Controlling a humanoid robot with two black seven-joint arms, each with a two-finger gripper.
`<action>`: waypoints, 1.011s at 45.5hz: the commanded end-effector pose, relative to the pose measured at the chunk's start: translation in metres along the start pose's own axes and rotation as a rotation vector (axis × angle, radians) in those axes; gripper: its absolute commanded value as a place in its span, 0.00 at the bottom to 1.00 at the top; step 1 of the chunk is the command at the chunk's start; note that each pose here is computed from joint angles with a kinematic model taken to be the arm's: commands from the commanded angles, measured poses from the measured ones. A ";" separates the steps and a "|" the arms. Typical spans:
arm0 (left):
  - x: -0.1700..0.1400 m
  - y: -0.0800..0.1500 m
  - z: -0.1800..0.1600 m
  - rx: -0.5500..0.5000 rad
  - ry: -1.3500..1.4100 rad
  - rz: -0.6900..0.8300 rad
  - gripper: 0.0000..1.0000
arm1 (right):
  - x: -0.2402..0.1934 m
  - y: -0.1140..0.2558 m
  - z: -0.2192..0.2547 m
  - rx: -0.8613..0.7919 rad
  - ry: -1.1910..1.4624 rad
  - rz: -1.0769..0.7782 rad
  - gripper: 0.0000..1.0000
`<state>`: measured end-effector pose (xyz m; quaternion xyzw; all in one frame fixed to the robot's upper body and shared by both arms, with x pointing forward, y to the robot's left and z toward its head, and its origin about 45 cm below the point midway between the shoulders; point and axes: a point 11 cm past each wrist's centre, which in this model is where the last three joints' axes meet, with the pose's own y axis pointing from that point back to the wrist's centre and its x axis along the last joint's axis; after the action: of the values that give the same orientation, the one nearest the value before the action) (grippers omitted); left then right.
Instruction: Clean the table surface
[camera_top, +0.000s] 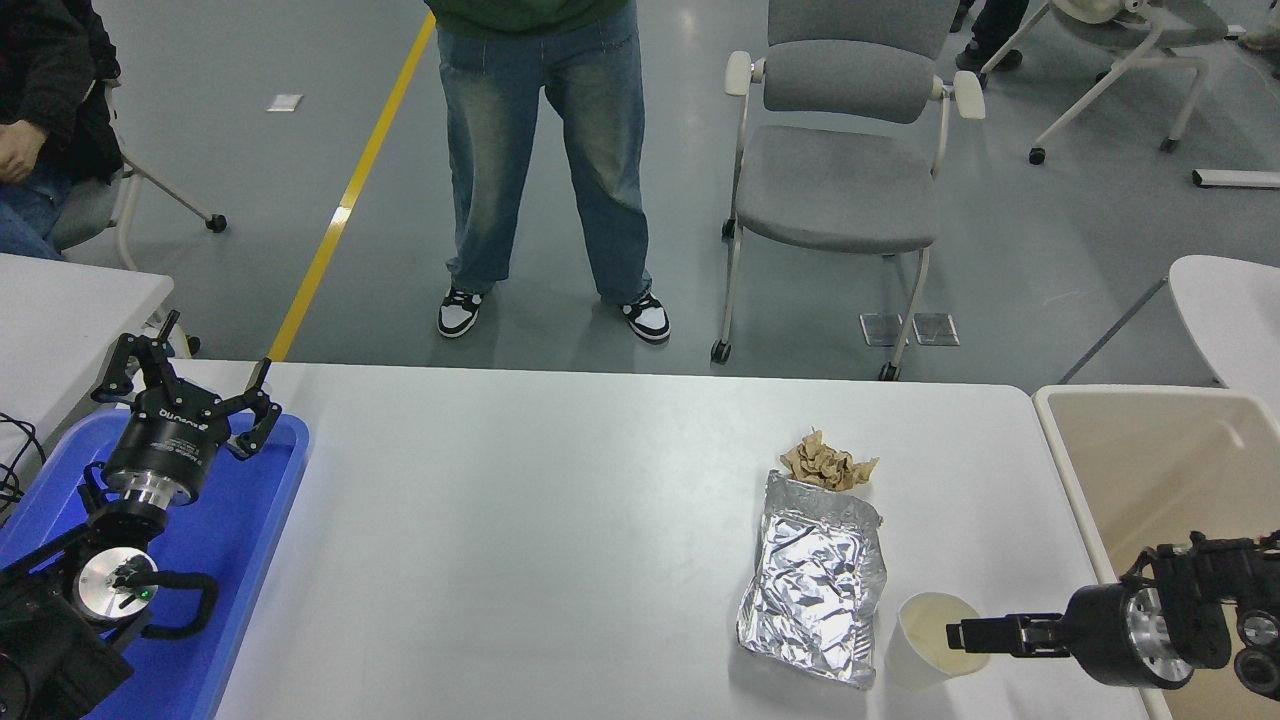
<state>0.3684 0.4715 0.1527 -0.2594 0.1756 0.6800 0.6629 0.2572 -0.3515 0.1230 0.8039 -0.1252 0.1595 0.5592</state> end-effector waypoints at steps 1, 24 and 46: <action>0.000 0.000 0.000 0.000 0.000 0.000 1.00 | -0.003 -0.015 -0.002 -0.012 0.000 -0.013 0.90; 0.000 0.000 0.000 0.000 0.000 0.000 1.00 | -0.012 -0.020 -0.003 -0.023 0.006 -0.072 0.00; 0.000 0.000 0.000 0.000 0.000 0.000 1.00 | 0.018 0.025 0.005 -0.038 -0.059 -0.024 0.00</action>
<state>0.3684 0.4716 0.1527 -0.2593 0.1755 0.6801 0.6629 0.2589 -0.3533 0.1189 0.7981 -0.1147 0.1326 0.5764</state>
